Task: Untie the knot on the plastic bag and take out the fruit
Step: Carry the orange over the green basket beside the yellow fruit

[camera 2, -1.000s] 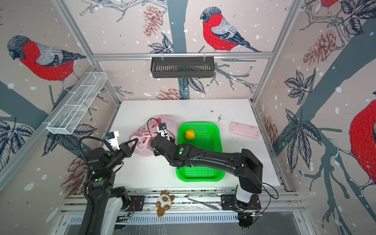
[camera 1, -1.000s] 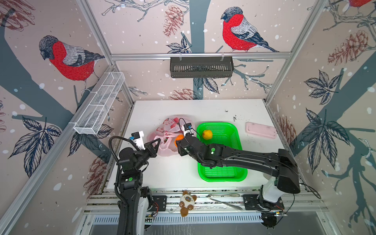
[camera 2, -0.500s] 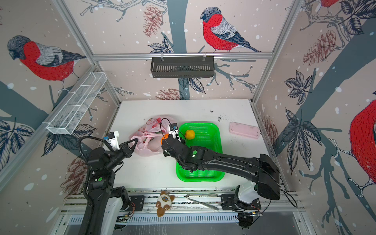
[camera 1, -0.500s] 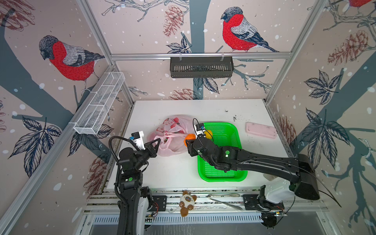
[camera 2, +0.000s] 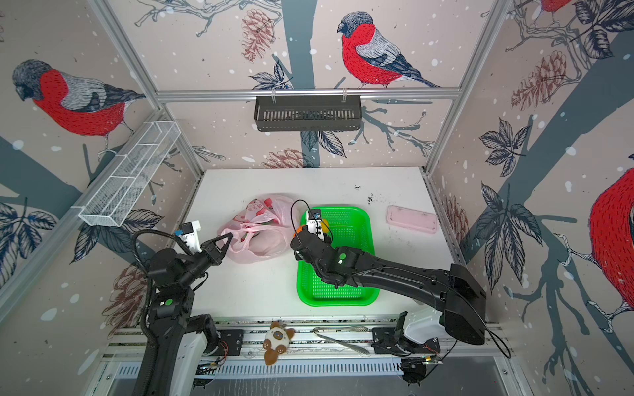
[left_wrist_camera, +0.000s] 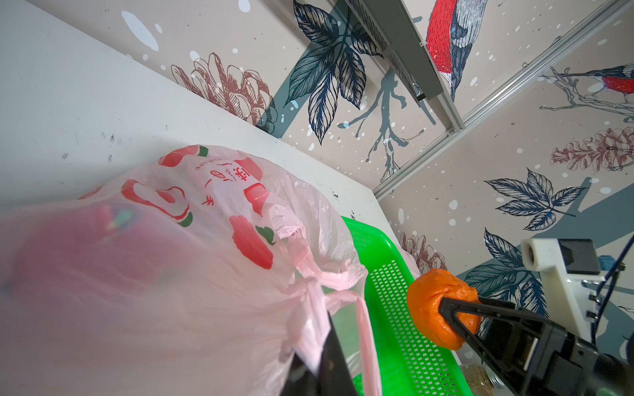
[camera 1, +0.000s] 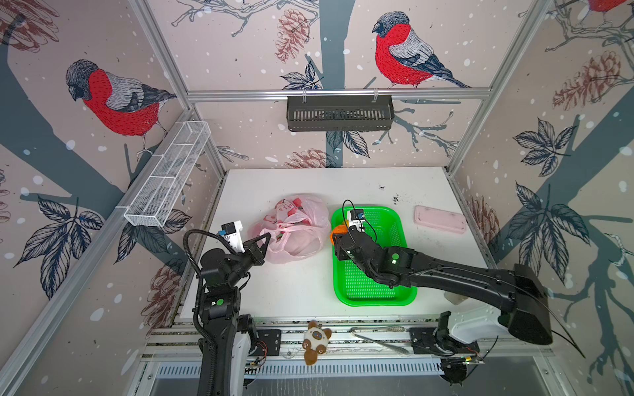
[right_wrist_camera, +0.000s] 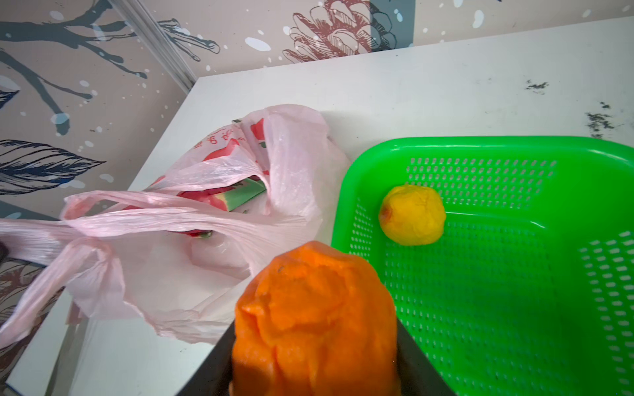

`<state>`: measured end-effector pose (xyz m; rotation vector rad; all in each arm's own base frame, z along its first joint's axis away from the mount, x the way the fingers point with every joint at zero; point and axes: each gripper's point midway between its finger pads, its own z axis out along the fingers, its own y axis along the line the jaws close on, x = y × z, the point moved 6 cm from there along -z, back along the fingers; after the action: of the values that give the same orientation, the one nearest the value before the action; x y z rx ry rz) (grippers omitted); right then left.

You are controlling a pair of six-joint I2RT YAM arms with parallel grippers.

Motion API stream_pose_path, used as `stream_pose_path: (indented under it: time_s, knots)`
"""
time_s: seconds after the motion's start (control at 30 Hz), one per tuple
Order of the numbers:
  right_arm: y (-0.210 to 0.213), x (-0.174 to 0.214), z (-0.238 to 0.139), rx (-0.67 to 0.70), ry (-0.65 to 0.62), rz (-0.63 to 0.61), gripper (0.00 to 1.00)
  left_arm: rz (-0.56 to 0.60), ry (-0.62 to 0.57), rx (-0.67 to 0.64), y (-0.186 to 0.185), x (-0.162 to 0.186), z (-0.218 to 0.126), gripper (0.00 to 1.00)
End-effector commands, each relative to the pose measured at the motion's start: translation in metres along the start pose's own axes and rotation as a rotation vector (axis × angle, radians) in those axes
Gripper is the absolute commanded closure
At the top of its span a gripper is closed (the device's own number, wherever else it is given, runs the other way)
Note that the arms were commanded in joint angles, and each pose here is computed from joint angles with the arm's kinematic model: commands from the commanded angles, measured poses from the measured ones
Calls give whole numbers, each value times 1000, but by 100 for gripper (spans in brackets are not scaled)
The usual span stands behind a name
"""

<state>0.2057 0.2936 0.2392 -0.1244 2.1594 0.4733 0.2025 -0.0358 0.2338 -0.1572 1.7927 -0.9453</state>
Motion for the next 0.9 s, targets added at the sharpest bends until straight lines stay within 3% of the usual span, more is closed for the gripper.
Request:
stream_pose_path:
  time_s: [0.0,0.43,0.87]
  knots:
    - [-17,-3,2,48,-22,44,67,32,-29,24,-5,-6,0,100]
    - [-107,5,34,249,-4,106,66,29,-23,26,-4,-6,1,100]
    - [-135,7,72,265,58,117,64,24,-20,22,-3,-6,1,100]
